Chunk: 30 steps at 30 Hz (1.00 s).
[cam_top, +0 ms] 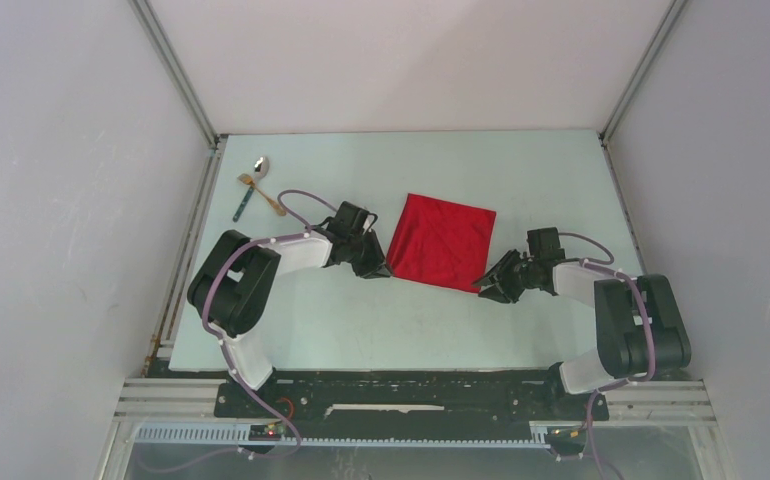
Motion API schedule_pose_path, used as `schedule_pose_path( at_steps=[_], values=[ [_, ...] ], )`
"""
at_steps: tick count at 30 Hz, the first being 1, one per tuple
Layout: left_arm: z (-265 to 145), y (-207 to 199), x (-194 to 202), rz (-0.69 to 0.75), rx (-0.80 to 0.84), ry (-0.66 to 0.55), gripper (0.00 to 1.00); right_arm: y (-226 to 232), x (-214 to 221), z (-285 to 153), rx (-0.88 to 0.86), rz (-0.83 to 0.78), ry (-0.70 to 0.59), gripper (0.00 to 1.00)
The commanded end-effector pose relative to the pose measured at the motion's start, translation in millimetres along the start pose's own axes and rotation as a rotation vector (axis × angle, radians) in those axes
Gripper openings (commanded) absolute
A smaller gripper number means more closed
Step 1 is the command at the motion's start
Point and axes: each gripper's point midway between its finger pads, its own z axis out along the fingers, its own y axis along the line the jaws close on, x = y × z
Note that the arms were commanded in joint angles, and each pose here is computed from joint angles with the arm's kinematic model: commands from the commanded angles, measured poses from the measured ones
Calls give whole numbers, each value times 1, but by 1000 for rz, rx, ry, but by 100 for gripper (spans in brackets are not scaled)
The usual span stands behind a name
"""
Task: Fold the napkin into a case and place the utensils inside
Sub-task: Smooth out the square-folded napkin at the center of the board.
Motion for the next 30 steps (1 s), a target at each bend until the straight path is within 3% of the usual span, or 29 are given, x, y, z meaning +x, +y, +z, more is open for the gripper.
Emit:
schedule_pose_path(
  at_steps=[1, 7, 13, 21, 23, 28, 30],
  values=[
    [-7, -9, -5, 34, 40, -19, 20, -7, -3, 2, 21, 27, -25, 42],
    [-10, -11, -6, 35, 49, -23, 25, -5, -3, 1, 16, 34, -23, 35],
    [-15, -12, -12, 30, 48, -37, 41, -5, -2, 0, 5, 41, -29, 24],
    [-11, -15, -14, 23, 61, -23, 46, -1, -5, -2, -11, 40, -44, 13],
    [-11, -15, -15, 27, 60, -27, 46, -1, -5, -3, -13, 36, -45, 15],
    [-7, -14, -16, 31, 54, -22, 36, -3, -3, -3, -9, 10, -33, 30],
    [-5, -13, -16, 31, 53, -25, 29, -7, -1, -4, 6, 14, -31, 44]
  ],
)
